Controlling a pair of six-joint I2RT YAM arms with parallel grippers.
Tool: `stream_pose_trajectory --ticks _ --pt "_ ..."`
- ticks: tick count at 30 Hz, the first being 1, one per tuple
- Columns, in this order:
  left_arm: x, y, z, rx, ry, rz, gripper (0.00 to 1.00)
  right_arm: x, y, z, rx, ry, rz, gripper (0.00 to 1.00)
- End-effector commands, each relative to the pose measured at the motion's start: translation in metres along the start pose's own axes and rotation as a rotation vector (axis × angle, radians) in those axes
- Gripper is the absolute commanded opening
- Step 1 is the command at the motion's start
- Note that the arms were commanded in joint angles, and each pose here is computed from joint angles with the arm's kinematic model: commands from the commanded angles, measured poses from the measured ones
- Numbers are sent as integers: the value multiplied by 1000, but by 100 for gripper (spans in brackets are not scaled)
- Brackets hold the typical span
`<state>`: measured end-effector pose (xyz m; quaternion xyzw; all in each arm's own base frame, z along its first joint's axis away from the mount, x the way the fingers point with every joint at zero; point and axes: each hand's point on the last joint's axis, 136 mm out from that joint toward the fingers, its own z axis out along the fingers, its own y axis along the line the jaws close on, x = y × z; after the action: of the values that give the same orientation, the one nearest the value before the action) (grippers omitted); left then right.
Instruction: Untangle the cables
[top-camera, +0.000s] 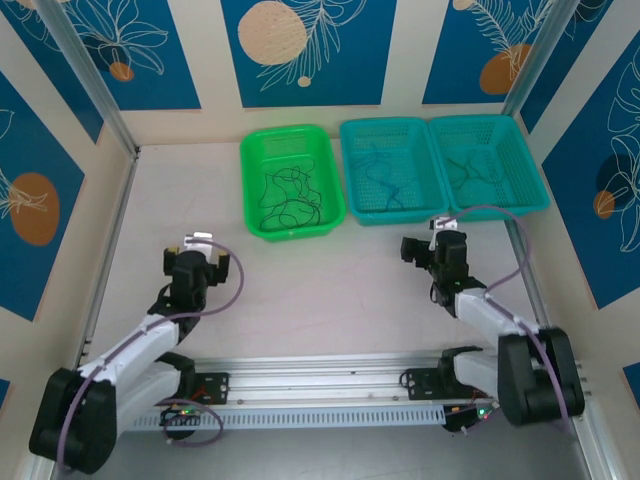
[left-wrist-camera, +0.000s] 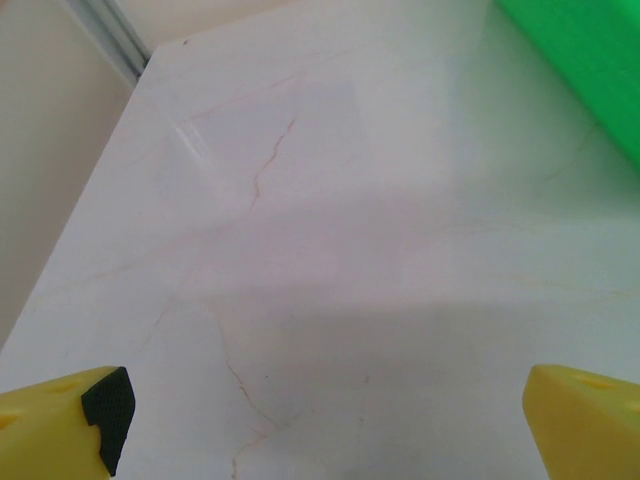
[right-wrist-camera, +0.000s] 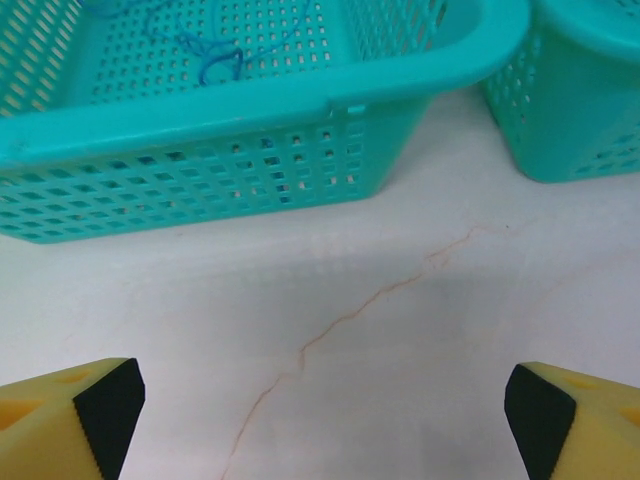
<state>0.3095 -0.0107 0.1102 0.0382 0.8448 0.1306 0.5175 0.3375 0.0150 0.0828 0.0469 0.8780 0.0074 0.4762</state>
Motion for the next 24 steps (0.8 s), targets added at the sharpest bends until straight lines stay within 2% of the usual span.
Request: stream_pose_trajectory --ticks 1,3,4,6,7,8,9,10,11,13,15,24 --pt "-28 -5 14 66 -132 -59 100 -50 -1 11 -29 -193 -24 96" --pt "-32 -11 27 105 -156 -78 100 -57 -2 19 -96 -249 36 96" --pt "-34 -13 33 123 -168 -92 100 -47 -6 33 -103 -210 62 96" --pt "-39 -19 44 159 -177 -94 100 -41 16 41 -169 -239 -32 96" --pt "-41 -23 49 175 -183 -71 100 -36 18 40 -166 -185 -44 96" --pt "-42 -23 54 178 -191 -70 100 -41 14 40 -158 -218 -25 100" --pt "-36 -23 62 182 -175 -85 100 -42 3 42 -109 -228 19 99" --pt "-24 -26 71 203 -153 -94 100 -39 -4 41 -77 -197 38 99" --pt "-28 -26 75 207 -203 -105 100 -41 -3 42 -77 -212 31 99" --pt "-21 -19 77 182 -117 -124 100 -41 2 43 -70 -201 2 99" --pt "-21 -9 84 117 -122 -151 100 -41 3 43 -89 -202 6 99" --pt "-22 -18 83 165 -109 -127 100 -42 4 44 -92 -200 1 99"
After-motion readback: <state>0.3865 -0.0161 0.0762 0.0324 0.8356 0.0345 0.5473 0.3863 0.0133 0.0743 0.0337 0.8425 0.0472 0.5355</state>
